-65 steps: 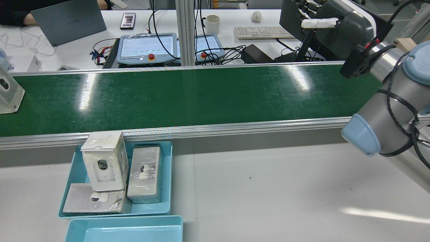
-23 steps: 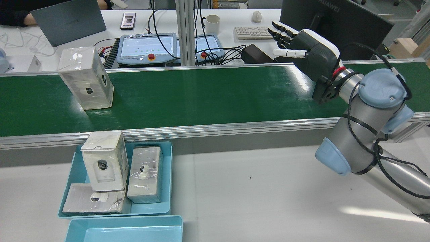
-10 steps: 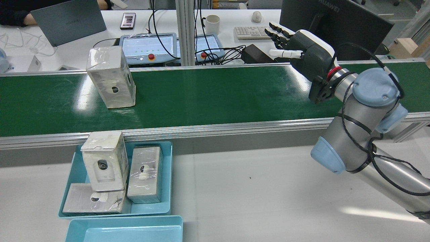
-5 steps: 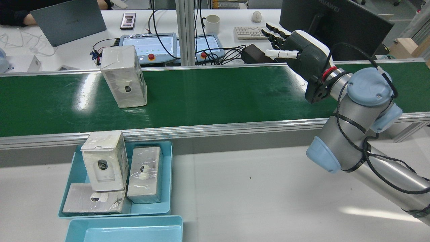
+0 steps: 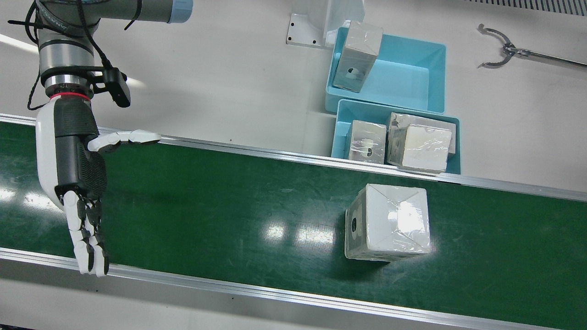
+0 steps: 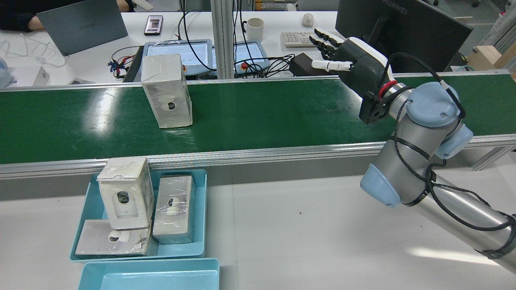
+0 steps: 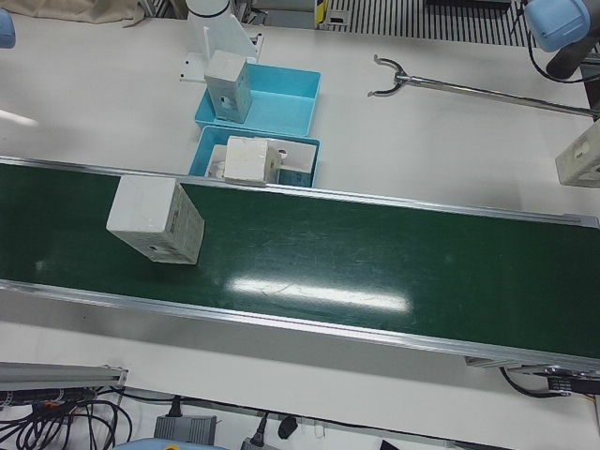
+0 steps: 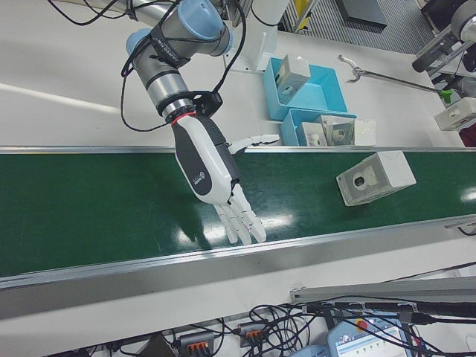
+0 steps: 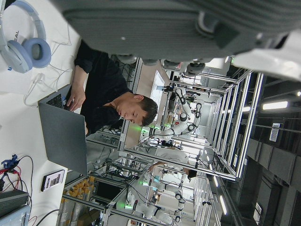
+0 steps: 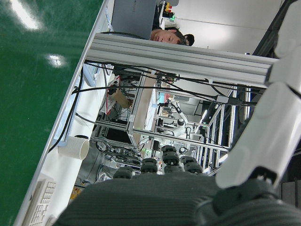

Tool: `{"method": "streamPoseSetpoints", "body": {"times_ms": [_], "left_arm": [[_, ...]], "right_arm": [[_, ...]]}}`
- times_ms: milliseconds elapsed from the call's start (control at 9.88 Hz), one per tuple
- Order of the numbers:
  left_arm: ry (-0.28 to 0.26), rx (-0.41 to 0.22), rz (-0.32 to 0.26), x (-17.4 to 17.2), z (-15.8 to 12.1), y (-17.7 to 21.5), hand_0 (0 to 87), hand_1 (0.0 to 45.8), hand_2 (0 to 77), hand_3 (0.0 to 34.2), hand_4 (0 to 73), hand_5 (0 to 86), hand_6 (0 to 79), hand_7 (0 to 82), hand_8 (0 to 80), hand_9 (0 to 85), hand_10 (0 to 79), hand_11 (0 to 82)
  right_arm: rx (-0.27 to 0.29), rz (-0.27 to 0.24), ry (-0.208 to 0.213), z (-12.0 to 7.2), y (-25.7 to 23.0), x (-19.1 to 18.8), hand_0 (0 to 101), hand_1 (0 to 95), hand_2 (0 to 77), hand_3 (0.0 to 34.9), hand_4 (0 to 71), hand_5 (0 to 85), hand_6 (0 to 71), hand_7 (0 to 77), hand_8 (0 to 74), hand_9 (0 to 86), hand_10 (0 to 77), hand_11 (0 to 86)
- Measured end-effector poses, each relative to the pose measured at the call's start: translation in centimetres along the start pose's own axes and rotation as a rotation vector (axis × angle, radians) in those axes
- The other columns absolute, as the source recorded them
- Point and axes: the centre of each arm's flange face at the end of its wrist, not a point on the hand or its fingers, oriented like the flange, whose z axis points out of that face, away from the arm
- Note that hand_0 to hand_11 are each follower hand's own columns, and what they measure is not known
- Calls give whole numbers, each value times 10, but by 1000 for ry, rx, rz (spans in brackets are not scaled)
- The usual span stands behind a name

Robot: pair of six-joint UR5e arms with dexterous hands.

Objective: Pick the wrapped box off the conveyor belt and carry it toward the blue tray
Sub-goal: 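Hold the open right hand over the belt, waiting for the white wrapped box, then move the right hand along the belt toward the white wrapped box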

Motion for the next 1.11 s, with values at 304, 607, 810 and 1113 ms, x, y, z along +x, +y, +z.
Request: {"method": "streamPoseSetpoints", "body": {"times_ms": [304,607,810,1113], "left_arm": [[0,0,0,0,0,0,0,0,5,0,0,11,0,5,0,0,5,0],[0,0,0,0,0,0,0,0,5,0,0,11,0,0,0,0,0,0],[0,0,0,0,0,0,0,0,5,0,0,11,0,0,0,0,0,0],[0,0,0,0,0,0,0,0,5,0,0,11,0,5,0,0,0,0]], "right_arm": [[0,0,0,1,0,0,385,87,136,18,0,44,0,5,27,33,0,16],[0,1,0,0,0,0,385,87,136,16,0,44,0,5,27,33,0,16],[0,2,0,0,0,0,385,87,136,19,0,44,0,5,27,33,0,16],[0,2,1,0,0,1,385,87,131,35,0,44,0,5,27,33,0,16]]}}
